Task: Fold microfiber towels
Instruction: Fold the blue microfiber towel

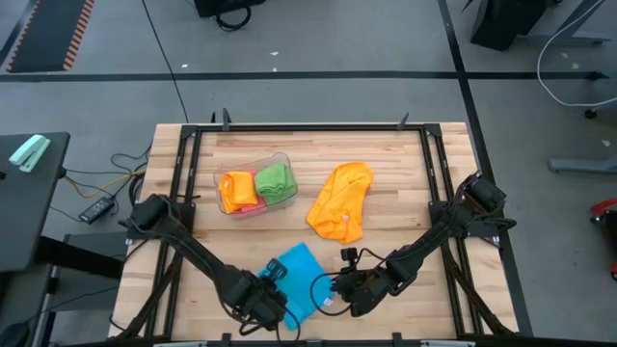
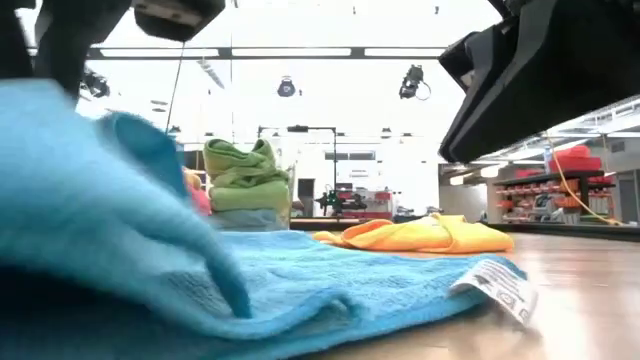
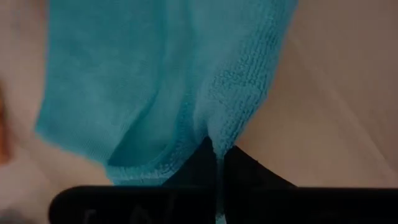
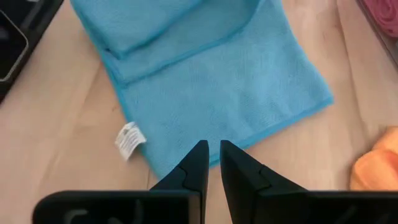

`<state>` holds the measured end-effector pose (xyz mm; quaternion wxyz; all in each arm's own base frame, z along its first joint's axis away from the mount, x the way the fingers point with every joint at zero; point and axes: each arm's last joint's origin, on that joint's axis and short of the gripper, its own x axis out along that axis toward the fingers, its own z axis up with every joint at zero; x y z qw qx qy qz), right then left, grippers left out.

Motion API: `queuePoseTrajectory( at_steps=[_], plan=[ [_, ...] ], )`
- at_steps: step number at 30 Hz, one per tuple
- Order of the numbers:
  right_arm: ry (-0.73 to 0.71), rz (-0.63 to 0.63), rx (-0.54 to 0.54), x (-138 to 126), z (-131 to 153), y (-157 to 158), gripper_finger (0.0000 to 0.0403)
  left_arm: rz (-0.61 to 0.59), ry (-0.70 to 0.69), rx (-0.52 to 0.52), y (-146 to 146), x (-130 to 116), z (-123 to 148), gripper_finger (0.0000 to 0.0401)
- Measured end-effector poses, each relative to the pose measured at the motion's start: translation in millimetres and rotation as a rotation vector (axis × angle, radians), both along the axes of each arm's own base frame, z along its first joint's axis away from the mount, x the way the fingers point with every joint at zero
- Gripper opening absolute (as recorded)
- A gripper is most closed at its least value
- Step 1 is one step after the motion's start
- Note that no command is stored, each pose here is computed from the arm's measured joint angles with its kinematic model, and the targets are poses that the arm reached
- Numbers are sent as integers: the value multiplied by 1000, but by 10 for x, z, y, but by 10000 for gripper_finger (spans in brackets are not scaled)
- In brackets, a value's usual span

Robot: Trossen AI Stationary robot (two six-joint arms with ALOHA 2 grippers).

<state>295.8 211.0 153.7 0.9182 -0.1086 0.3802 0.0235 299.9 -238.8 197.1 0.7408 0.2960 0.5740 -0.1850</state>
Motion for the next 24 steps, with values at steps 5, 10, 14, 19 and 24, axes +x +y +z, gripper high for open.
queuePoseTrajectory(
  at_steps=[5, 10, 14, 19, 24],
  plan=[
    [-4, -5, 28, -43, -95, -29, 49, 41, 85, 45, 97, -124, -255, 49],
    [3, -17, 35, -59, -122, -41, 49, 88, 113, 57, 119, -206, -364, 54],
    [-2, -19, 39, -53, -119, -43, 49, 129, 95, 32, 99, -221, -315, 76],
    [-2, -24, 43, -52, -119, -44, 49, 170, 82, -4, 91, -245, -223, 136],
    [-3, -24, 44, -51, -118, -44, 49, 207, 75, -25, 59, -210, -55, 184]
  ],
)
